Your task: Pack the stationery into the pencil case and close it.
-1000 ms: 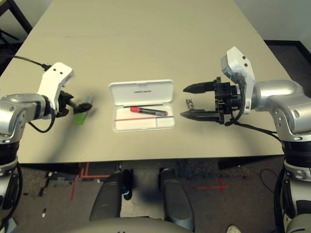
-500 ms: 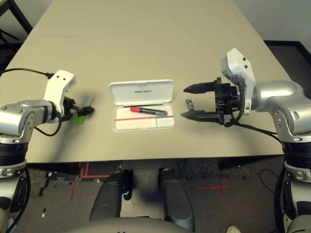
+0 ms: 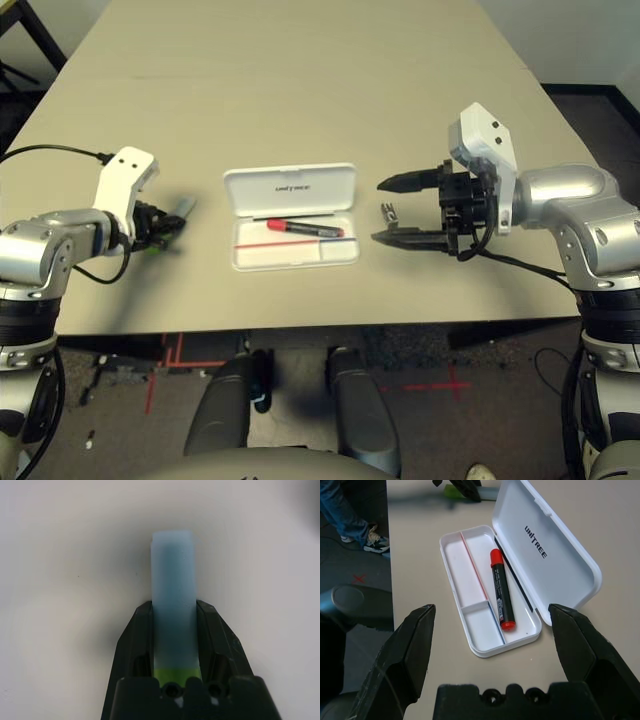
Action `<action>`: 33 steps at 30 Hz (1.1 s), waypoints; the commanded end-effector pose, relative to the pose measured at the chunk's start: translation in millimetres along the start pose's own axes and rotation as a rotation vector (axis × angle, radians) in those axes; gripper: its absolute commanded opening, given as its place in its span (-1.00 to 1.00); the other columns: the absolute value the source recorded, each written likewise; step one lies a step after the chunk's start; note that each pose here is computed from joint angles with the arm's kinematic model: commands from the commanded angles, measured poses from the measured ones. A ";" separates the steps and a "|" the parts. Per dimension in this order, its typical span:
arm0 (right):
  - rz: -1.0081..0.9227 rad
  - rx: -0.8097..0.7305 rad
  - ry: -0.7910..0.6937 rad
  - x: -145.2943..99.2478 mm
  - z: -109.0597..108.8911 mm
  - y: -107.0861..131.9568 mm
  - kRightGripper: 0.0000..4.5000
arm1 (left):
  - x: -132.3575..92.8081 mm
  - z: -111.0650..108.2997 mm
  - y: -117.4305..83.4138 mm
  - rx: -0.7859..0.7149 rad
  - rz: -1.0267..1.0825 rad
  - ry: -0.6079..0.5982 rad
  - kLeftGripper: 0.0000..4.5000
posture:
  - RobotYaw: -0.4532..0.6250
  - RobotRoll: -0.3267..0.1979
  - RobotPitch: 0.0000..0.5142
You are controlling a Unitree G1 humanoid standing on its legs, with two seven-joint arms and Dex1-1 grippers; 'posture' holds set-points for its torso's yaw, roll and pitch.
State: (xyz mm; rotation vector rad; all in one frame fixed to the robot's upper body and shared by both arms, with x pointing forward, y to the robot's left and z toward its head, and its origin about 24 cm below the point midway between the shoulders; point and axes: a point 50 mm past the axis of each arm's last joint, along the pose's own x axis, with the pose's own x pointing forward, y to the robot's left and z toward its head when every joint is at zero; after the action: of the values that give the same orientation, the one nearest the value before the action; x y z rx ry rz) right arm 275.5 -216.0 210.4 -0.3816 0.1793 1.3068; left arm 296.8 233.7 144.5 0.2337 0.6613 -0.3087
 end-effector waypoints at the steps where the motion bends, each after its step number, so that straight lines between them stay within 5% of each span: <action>1: 0.008 -0.014 0.005 0.9 0.5 -0.1 1.00 | -7.2 -2.3 5.9 0.085 -0.024 0.030 -0.51 | -0.18 0.25 -0.24; 7: 0.007 -0.012 0.010 0.1 -1.4 -1.1 1.00 | -27.0 14.3 -1.1 0.367 -0.265 -0.121 -0.51 | -0.18 0.25 -0.25; 14: 0.002 -0.014 0.022 -0.2 -5.7 -4.1 1.00 | -47.3 9.9 -37.4 0.585 -0.652 -0.133 -0.51 | -0.16 0.25 -0.26; 33: 0.002 0.000 0.076 -4.6 -14.6 -3.1 1.00 | 1.3 46.8 -110.8 0.805 -0.797 -0.191 -0.51 | -0.20 0.25 -0.26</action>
State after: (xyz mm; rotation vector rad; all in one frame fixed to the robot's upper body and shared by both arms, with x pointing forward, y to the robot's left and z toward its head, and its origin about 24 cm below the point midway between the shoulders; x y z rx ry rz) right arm 281.0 -225.1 199.1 -0.4173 0.2383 1.2928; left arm 283.7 120.9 169.7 0.6624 0.3735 -1.3437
